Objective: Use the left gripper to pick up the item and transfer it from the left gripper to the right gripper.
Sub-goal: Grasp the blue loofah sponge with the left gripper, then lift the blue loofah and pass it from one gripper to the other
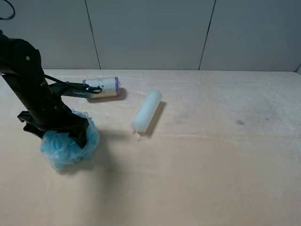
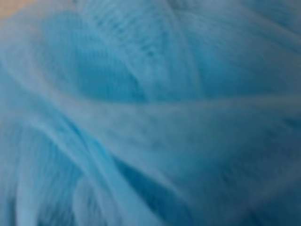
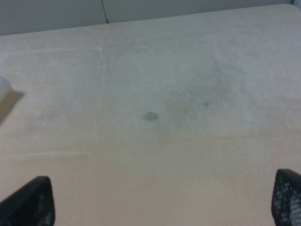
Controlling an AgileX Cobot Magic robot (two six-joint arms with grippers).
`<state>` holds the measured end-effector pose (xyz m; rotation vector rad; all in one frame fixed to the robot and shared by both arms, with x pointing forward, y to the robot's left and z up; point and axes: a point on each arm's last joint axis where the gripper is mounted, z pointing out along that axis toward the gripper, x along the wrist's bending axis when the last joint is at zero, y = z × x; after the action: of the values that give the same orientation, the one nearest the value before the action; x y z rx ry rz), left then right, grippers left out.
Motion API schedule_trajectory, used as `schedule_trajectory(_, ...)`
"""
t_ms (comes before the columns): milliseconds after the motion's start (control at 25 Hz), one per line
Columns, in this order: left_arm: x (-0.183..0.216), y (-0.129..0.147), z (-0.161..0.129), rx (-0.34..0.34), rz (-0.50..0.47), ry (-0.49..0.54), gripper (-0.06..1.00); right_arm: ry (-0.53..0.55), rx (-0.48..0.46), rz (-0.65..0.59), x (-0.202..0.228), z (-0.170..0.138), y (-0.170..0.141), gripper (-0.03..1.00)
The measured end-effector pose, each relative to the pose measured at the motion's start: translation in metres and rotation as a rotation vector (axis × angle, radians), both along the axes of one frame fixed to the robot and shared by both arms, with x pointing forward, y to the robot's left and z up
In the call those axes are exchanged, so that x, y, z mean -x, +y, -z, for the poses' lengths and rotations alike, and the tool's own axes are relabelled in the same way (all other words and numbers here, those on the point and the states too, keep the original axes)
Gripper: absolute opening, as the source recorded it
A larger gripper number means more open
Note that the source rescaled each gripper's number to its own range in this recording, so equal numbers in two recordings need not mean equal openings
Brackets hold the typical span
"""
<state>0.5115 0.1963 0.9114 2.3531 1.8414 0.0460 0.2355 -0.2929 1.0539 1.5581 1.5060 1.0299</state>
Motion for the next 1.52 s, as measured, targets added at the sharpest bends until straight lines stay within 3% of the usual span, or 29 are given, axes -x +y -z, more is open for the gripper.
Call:
schedule_trajectory(120, -0.001, 0.0, 0.008, -0.005, -0.002, 0.016, 0.74, 0.0, 0.0, 0.0, 0.0, 0.0, 0.0, 1.0)
schedule_trajectory(280, -0.001, -0.001, 0.01, -0.006, -0.006, 0.022, 0.39, 0.001, 0.0, 0.0, 0.0, 0.0, 0.0, 1.0)
schedule_trajectory(320, -0.001, 0.0, 0.01, -0.006, -0.008, 0.025, 0.36, 0.002, 0.0, 0.0, 0.0, 0.0, 0.0, 1.0)
schedule_trajectory(680, -0.009, -0.004, -0.002, -0.003, -0.005, 0.029, 0.31, 0.001, 0.0, 0.0, 0.0, 0.0, 0.0, 1.0)
schedule_trajectory(1160, -0.01, -0.006, -0.11, 0.07, 0.009, -0.128, 0.16, 0.001, 0.0, 0.0, 0.0, 0.0, 0.0, 1.0)
schedule_trajectory(1360, 0.004, -0.001, -0.14, 0.089, 0.015, -0.171, 0.14, 0.001, 0.0, 0.0, 0.0, 0.0, 0.0, 1.0)
schedule_trajectory(1520, 0.014, -0.002, -0.16, 0.155, 0.015, -0.22, 0.13, 0.0, 0.0, 0.0, 0.0, 0.0, 0.0, 1.0)
